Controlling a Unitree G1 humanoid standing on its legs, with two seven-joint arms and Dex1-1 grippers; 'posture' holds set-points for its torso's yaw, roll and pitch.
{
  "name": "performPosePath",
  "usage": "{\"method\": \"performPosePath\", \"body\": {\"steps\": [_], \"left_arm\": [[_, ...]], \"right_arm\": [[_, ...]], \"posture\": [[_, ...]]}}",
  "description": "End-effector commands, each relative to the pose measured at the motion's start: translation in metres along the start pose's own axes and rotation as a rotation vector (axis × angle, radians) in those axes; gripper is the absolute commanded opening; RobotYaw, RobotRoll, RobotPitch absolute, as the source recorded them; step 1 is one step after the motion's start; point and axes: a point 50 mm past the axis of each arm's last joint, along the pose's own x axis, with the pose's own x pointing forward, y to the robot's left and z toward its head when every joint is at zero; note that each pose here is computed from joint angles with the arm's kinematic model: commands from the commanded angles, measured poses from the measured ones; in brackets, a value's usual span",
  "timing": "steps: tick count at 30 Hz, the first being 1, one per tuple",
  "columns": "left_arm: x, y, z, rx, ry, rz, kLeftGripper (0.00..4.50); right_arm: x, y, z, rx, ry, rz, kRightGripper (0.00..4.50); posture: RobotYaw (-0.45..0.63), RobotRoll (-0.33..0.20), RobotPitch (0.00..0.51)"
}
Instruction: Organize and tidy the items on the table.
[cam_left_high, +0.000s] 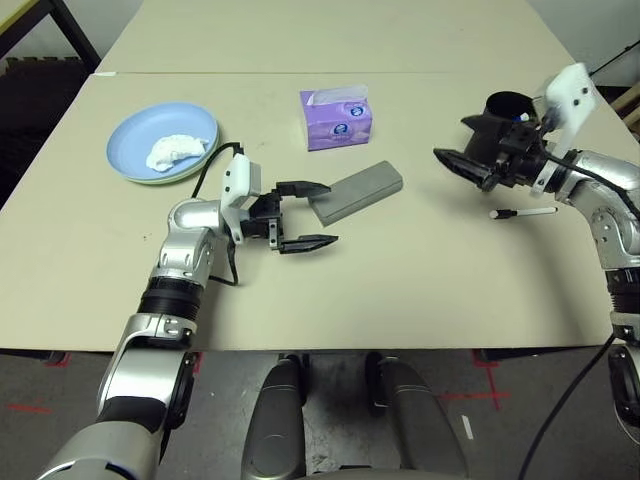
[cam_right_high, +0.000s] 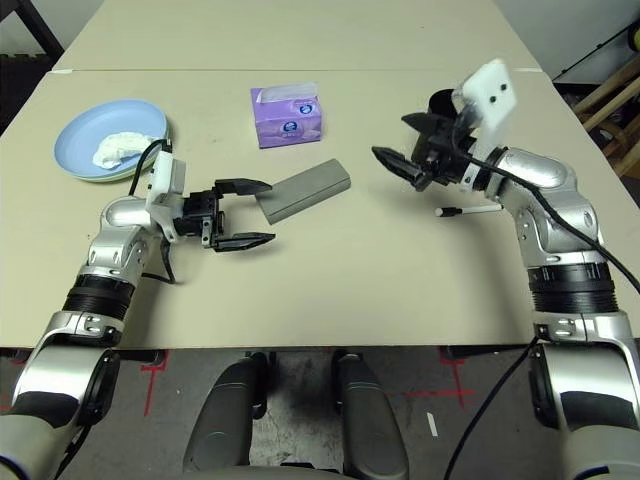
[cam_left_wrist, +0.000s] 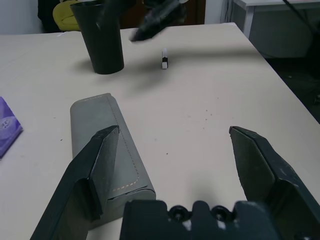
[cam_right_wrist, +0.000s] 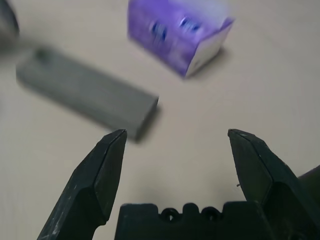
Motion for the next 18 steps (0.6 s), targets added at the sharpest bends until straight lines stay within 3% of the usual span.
{"method": "performPosePath", "body": {"steps": [1, 9, 18], "left_arm": [[0.0, -0.006, -0.003, -0.008, 0.007, -0.01, 4.5], [-0.001, -0.01, -0.004, -0.018, 0.008, 0.0, 4.5], [-0.003, -0.01, -0.003, -0.022, 0.013, 0.004, 4.5]], "right_arm": [[-0.001, 0.002, -0.01, -0.148, 0.131, 0.151, 4.44], [-0.01, -0.002, -0.015, -0.293, 0.345, 0.4, 4.44], [-0.029, -0.021, -0.027, -0.361, 0.655, 0.496, 4.44]], "posture": [[0.11, 0.0, 0.229], [0.12, 0.0, 0.238], [0.12, 0.0, 0.253]]}}
